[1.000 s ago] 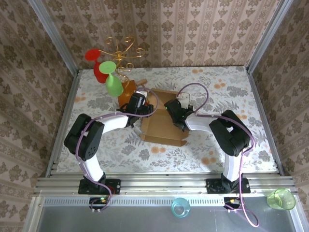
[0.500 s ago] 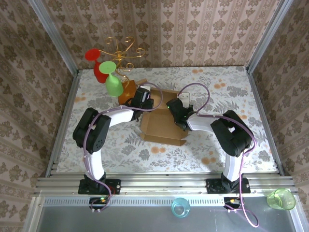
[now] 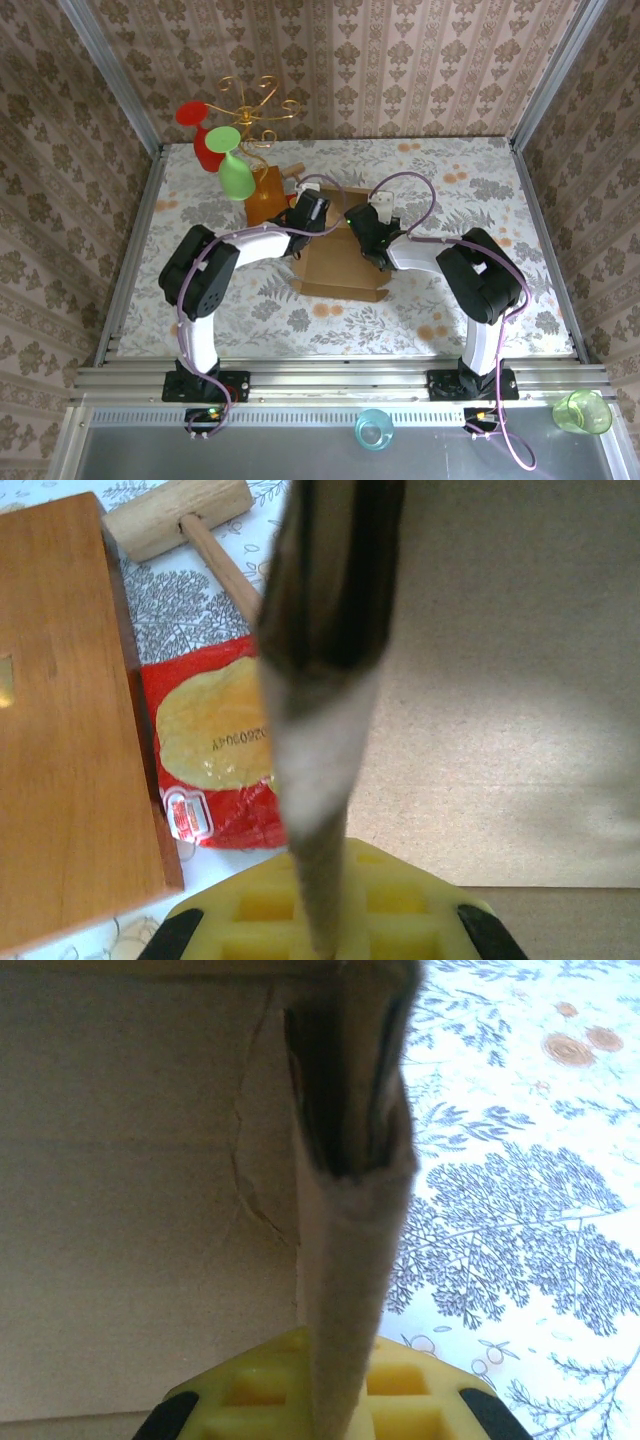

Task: Fold the paper box

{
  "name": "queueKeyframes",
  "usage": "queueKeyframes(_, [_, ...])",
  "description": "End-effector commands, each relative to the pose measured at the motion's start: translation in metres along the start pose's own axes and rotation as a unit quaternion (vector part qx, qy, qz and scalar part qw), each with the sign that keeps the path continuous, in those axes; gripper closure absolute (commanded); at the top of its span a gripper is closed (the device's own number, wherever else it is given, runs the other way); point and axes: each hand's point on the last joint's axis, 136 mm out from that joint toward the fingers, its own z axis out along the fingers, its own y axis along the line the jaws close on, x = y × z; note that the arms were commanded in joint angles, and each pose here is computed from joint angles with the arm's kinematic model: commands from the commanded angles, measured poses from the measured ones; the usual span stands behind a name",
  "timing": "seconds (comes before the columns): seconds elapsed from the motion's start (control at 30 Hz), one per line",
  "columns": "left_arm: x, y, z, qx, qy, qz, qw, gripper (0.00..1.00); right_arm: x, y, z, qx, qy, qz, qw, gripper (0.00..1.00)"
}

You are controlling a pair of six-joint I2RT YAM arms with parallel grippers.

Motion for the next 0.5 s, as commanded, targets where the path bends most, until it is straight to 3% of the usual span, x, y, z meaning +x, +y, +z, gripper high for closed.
queueKeyframes(0.0, [0.032, 0.032, -0.011, -0.07, 0.039, -0.014, 0.997, 1.0, 0.034, -0.031, 0.0, 0.071, 0.041, -0.051, 0.995, 1.0])
queueKeyframes(0.17, [0.038, 0.034, -0.022, -0.074, 0.04, -0.026, 0.996, 1.0, 0.035, -0.01, -0.002, -0.001, 0.045, -0.063, 0.997, 0.98])
queueKeyframes(0.33, [0.038, 0.033, -0.028, -0.077, 0.039, -0.03, 0.996, 1.0, 0.022, 0.001, -0.023, -0.096, 0.023, -0.041, 0.994, 0.71])
queueKeyframes(0.47, [0.039, 0.031, -0.028, -0.08, 0.042, -0.03, 0.995, 1.0, 0.012, 0.007, -0.035, -0.176, 0.018, -0.027, 0.984, 0.56])
